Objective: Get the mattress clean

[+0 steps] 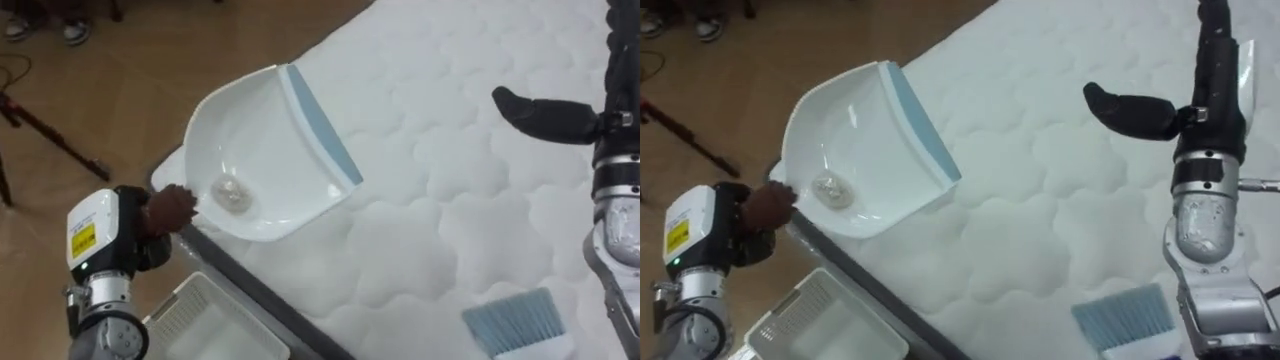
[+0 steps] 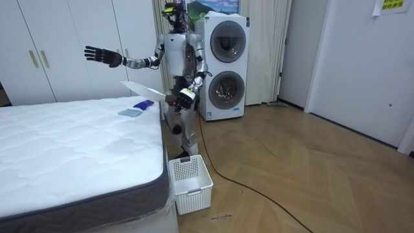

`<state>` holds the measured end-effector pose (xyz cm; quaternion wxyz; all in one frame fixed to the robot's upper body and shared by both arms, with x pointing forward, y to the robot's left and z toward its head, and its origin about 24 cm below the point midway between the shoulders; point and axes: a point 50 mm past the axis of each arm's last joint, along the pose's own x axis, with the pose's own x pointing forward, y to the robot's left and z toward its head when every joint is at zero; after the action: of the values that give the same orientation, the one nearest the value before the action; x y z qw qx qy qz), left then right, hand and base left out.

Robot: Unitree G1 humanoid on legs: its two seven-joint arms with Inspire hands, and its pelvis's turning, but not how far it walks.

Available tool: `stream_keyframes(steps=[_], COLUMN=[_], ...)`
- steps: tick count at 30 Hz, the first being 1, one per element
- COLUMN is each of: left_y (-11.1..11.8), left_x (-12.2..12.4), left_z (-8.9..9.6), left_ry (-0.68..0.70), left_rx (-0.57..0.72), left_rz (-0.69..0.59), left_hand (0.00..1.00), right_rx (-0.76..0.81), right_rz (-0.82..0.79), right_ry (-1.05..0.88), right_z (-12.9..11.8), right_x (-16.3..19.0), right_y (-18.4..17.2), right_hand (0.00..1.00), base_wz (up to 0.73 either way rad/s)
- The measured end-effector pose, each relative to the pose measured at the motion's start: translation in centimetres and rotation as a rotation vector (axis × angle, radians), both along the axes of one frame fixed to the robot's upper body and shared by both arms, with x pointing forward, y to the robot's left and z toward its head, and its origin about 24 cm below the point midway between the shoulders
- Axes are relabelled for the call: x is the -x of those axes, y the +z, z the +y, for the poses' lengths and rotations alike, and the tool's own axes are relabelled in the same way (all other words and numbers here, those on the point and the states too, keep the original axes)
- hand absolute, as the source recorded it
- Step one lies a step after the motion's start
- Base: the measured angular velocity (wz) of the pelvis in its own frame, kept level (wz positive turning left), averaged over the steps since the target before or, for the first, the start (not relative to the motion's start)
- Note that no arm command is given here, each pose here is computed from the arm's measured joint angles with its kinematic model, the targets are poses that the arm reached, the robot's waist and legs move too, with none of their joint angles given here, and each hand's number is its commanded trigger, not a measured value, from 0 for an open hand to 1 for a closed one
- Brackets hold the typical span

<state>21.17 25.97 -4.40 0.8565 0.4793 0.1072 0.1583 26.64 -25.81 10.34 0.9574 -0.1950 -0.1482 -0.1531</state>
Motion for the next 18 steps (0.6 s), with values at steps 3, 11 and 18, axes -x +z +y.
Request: stream_keyframes(steps=[3, 11, 18], left_y=[-0.6, -1.1, -1.4], left_x=[0.9, 0.3, 0.2], left_z=[0.2, -0.5, -1.0], left_ry=[0.028, 0.031, 0.018], left_rx=[0.026, 0.046, 0.062], left_rz=[0.022, 0.033, 0.043], left_hand=[1.0, 1.0, 1.0], right_rx=[0.011, 0.012, -0.019], right_rz=[0.017, 0.048, 0.065], right_ry=[0.013, -0.009, -0.033], right_z=[0.6, 1.2, 1.4], right_x=[-0.1, -0.1, 0.0], right_y=[-0.5, -2.1, -3.0], right_hand=[0.0, 0.0, 0.0], base_wz=[0.49, 1.04, 0.66])
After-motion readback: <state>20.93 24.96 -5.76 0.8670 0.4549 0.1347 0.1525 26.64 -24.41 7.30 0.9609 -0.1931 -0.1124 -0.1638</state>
